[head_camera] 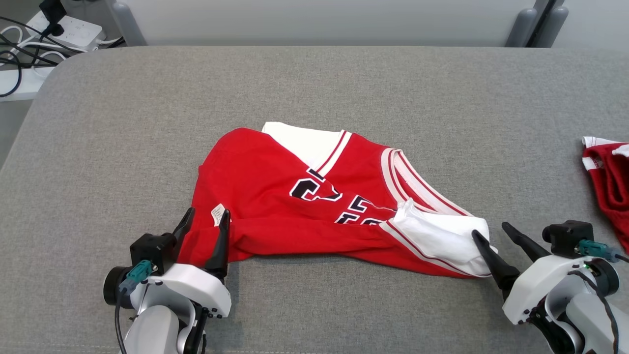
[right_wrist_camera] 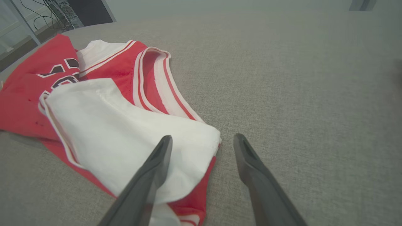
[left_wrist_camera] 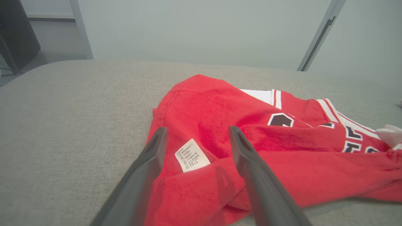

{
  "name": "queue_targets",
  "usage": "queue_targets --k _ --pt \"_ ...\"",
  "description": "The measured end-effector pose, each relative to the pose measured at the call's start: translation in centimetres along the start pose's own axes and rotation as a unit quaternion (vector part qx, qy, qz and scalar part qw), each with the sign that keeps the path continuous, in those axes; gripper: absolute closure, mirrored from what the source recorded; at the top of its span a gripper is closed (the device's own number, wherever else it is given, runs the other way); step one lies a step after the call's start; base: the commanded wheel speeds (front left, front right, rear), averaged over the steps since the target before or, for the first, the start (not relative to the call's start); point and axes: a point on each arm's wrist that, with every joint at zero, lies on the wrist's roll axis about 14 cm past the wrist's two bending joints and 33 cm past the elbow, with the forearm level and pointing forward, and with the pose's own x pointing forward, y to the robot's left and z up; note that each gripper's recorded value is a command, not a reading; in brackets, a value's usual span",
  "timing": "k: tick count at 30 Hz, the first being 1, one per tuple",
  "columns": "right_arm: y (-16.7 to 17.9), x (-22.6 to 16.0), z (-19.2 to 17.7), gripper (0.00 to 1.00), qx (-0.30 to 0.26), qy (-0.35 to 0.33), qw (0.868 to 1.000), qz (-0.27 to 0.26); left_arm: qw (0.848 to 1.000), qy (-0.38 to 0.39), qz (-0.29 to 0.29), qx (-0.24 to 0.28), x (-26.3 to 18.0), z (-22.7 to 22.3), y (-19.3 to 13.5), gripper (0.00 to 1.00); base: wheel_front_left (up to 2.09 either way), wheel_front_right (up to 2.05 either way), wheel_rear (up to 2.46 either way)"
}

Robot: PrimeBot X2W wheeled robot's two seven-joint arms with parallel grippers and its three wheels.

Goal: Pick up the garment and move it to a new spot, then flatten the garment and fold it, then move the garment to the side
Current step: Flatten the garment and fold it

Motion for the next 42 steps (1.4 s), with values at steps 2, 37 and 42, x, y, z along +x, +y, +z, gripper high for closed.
queue_targets --k 2,37,42 --pt "-0.3 0.0 -0.2 0.0 0.008 0.001 1.0 -0.006 1.0 0.002 0.0 -0.002 0.0 -0.2 0.0 0.0 0.0 0.0 0.0" --pt "-0.9 -0.2 -0.7 0.0 0.093 -0.013 0.995 -0.035 1.0 0.008 -0.012 -0.004 0.3 -0.6 -1.0 0.0 0.0 0.0 0.0" --pt "0.4 0.0 -1.6 0.0 0.086 0.003 0.996 -0.017 1.0 0.01 -0.009 -0.007 0.2 -0.7 -0.9 0.0 0.0 0.0 0.0"
